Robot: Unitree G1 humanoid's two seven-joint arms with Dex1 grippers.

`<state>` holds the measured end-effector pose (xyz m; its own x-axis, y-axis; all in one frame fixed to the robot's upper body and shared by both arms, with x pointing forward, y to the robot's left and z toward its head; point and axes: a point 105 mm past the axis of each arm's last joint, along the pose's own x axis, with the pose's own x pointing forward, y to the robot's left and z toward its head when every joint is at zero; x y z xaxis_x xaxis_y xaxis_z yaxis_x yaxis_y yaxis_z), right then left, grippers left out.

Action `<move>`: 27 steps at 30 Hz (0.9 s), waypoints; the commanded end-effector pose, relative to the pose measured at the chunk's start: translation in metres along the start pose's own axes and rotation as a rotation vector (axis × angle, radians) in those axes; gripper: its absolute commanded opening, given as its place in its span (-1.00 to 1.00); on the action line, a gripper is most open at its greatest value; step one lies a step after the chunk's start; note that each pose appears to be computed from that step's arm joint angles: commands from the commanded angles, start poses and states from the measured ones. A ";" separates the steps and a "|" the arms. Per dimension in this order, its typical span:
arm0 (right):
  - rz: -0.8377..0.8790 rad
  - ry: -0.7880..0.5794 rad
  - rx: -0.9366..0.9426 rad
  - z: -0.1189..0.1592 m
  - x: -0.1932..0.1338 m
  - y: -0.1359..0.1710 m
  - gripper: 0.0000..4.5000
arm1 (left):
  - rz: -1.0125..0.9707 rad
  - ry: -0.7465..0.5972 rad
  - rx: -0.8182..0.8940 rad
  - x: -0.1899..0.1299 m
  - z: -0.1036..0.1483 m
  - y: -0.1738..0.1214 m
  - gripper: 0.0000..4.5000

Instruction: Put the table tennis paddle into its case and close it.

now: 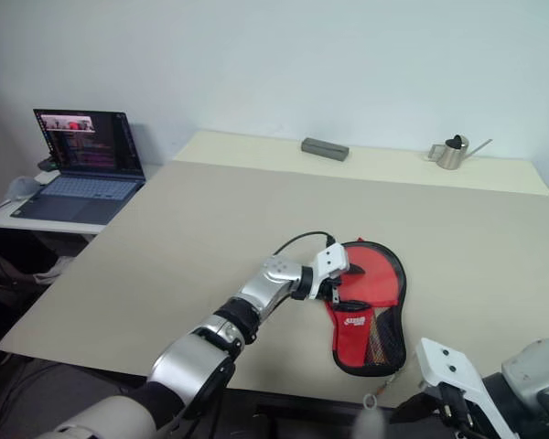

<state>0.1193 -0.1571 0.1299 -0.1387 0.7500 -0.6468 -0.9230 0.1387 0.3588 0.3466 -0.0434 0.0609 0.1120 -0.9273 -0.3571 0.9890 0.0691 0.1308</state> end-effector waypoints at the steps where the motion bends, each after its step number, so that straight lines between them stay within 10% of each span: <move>1: -0.056 -0.070 -0.073 0.018 -0.013 -0.010 0.34 | -0.044 0.196 -0.077 -0.004 -0.055 -0.019 1.00; 20: -0.399 -0.407 -0.155 0.068 -0.066 -0.131 0.34 | -0.010 -0.234 0.173 -0.113 0.106 -0.005 1.00; 27: -0.510 -0.468 -0.166 0.070 -0.090 -0.164 0.34 | 0.175 -0.182 0.074 -0.178 0.094 -0.008 1.00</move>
<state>0.3006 -0.1943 0.1652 0.4196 0.8305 -0.3664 -0.8906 0.4547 0.0107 0.3135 0.0758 0.2016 0.2079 -0.9621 -0.1763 0.9596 0.1657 0.2275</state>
